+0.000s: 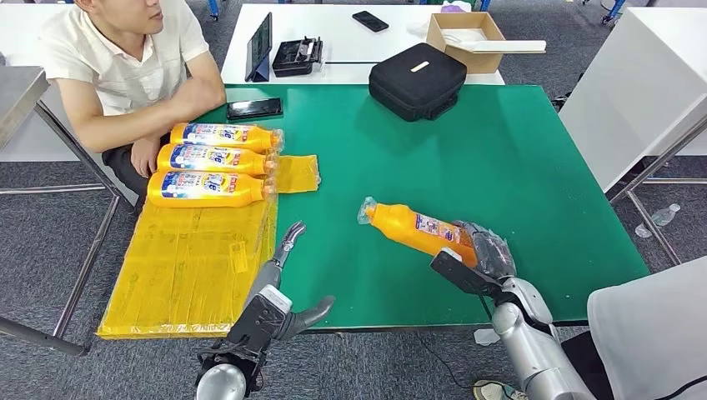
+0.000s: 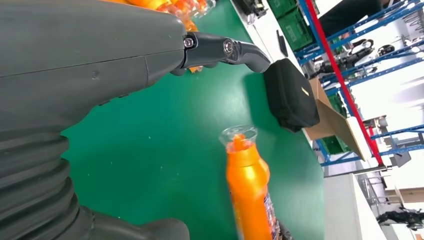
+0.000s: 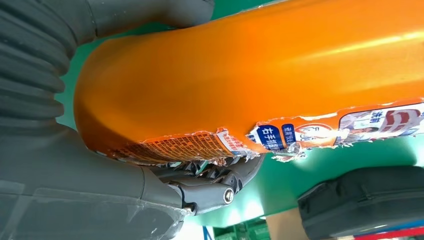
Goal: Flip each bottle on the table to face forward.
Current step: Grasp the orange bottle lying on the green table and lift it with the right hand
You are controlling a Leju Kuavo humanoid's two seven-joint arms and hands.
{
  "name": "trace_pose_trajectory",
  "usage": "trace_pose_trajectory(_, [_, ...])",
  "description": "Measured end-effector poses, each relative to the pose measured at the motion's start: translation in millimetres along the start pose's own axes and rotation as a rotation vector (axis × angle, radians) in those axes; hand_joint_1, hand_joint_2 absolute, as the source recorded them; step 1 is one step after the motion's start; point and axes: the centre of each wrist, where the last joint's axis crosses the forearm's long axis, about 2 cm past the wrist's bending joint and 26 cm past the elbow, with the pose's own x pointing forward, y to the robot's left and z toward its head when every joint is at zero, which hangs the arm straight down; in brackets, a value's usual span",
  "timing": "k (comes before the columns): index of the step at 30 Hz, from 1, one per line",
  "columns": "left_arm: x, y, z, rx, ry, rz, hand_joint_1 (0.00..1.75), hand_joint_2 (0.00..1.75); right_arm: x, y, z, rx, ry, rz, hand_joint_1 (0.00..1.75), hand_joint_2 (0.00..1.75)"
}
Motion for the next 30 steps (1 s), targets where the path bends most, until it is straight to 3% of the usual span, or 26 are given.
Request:
trace_pose_trajectory(2, [0,0,0,-0.002,0.002,0.004,0.00,1.75,-1,-1,1,-0.002,0.001,-0.008,1.75,1.75])
trace_pose_trajectory(3, [-1,0,0,-0.003,0.011,0.025,0.00,1.31,-1,-1,2,-0.002,-0.007,-0.033,1.75,1.75])
trace_pose_trajectory(6, [-6,0,2,0.018,0.092,0.209,0.00,1.31,3,-1,10,-0.014,-0.088,-0.214,1.75,1.75])
trace_pose_trajectory(7, [-9,0,2,0.030,0.118,0.261,0.00,1.75,6,-1,13,-0.020,-0.117,-0.267,1.75,1.75])
trace_pose_trajectory(12, [-14,0,4,0.049,0.149,0.350,0.00,1.75,26,-2,18,-0.043,-0.236,-0.390,1.75,1.75])
trace_pose_trajectory(17, [-27,-6,6,0.015,0.178,0.495,0.00,1.75,61,-5,1,-0.049,-0.376,-0.425,1.75,1.75])
trace_pose_trajectory(30, [-31,-6,-7,-0.034,0.134,0.472,0.00,1.75,133,3,-26,-0.002,-0.562,-0.473,1.75,1.75])
